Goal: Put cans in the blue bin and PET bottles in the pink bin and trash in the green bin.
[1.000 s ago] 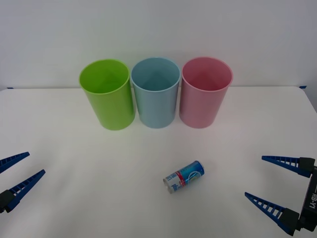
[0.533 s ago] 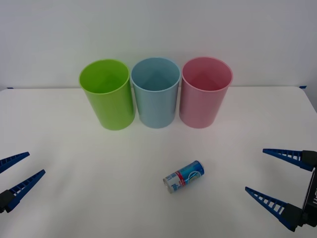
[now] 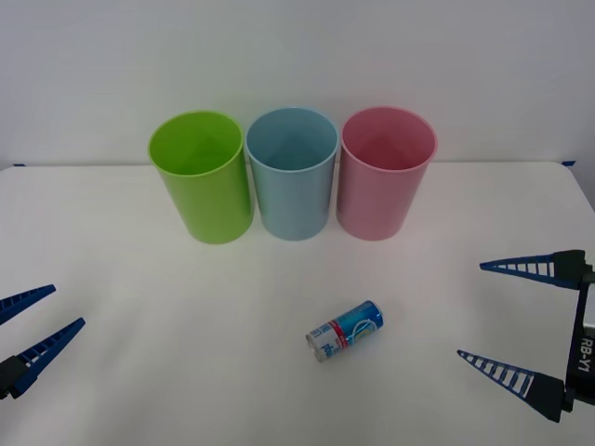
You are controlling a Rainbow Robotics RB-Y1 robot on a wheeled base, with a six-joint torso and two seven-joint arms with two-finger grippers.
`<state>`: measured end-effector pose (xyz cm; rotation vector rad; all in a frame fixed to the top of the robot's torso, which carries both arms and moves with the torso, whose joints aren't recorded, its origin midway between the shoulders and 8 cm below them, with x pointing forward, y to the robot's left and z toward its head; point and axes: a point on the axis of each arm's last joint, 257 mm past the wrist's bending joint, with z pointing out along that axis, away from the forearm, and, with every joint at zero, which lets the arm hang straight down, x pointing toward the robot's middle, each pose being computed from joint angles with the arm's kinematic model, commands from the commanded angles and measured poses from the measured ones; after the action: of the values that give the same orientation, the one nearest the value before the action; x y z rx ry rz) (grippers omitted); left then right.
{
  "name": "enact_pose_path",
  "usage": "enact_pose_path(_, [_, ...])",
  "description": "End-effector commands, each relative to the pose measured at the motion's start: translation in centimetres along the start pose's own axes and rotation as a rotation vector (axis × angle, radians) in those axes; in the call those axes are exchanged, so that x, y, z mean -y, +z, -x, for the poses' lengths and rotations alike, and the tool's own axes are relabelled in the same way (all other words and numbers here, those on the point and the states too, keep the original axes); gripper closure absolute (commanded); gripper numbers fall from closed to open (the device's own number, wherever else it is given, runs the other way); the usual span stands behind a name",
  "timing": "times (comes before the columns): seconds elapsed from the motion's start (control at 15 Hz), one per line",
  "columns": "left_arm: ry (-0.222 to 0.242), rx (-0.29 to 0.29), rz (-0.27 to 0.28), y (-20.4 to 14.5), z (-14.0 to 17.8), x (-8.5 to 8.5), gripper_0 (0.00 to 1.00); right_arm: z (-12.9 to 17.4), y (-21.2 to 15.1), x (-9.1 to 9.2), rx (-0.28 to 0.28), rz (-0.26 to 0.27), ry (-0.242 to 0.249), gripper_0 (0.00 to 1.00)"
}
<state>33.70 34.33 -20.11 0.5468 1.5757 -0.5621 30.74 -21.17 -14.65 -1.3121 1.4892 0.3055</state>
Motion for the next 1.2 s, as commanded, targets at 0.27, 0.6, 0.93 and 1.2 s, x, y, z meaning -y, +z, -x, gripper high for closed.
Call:
enact_pose_path(0.27, [0.000, 0.000, 0.000, 0.0, 0.0, 0.0, 0.21, -0.2, 3.4, 0.8, -0.112, 0.079, -0.237, 0.00])
enact_pose_path(0.6, [0.000, 0.000, 0.000, 0.0, 0.0, 0.0, 0.21, -1.3, 5.6, 1.1, -0.210, 0.153, -0.418, 0.00])
enact_pose_path(0.93, [0.000, 0.000, 0.000, 0.0, 0.0, 0.0, 0.21, -1.6, 8.6, -0.2, -0.240, 0.233, -0.515, 0.00])
enact_pose_path(1.2, [0.000, 0.000, 0.000, 0.0, 0.0, 0.0, 0.20, -2.7, 11.0, -1.5, -0.269, 0.293, -0.565, 0.00])
